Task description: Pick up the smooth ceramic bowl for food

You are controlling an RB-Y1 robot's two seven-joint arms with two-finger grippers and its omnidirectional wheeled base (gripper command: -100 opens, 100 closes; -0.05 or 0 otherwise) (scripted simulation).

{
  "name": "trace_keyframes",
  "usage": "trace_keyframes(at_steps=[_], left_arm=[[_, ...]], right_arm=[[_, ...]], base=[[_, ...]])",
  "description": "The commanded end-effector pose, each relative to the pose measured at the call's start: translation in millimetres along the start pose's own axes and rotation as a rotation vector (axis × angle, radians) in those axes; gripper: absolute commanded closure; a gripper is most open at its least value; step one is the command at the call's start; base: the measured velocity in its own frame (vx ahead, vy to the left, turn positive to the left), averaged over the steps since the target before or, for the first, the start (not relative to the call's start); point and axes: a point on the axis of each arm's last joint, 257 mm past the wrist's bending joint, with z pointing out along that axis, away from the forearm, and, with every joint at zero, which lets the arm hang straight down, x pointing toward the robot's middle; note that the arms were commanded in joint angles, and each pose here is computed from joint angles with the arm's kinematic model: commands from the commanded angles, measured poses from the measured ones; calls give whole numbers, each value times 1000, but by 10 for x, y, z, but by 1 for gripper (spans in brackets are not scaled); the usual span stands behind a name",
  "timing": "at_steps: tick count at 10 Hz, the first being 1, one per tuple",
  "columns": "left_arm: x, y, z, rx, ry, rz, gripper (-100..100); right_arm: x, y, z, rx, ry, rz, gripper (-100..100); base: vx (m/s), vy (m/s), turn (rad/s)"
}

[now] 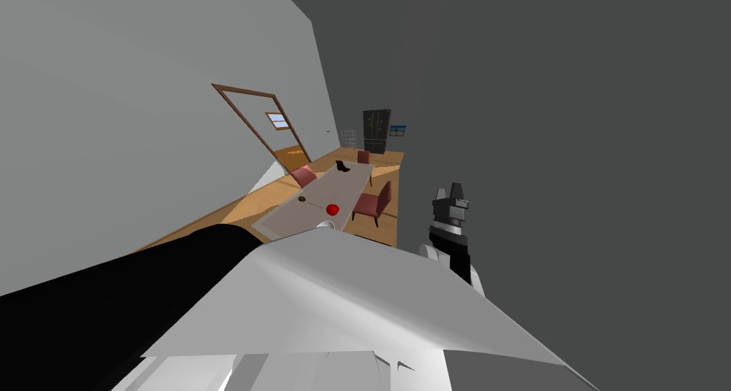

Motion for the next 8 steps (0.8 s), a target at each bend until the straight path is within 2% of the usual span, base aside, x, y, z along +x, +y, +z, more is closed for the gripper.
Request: trace_keyframes(at_steps=[1, 2, 3, 7, 8], left_arm=[[46, -7, 77, 0, -2, -4, -100], [33, -4, 45, 0, -1, -2, -100], [35, -6, 49, 0, -2, -3, 100], [35, -1, 48, -1, -1, -2, 100], [36, 0, 48, -1, -1, -2, 0]], right_arm=[[0, 0, 0, 0, 0, 0, 0], [0, 0, 0, 0, 0, 0, 0], [0, 0, 0, 0, 0, 0, 0], [0, 0, 0, 0, 0, 0, 0], [0, 0, 0, 0, 0, 0, 0]], base=[[-16, 34, -22], [-6, 14, -7], [0, 0, 0], [-1, 1, -1], [0, 0, 0]])
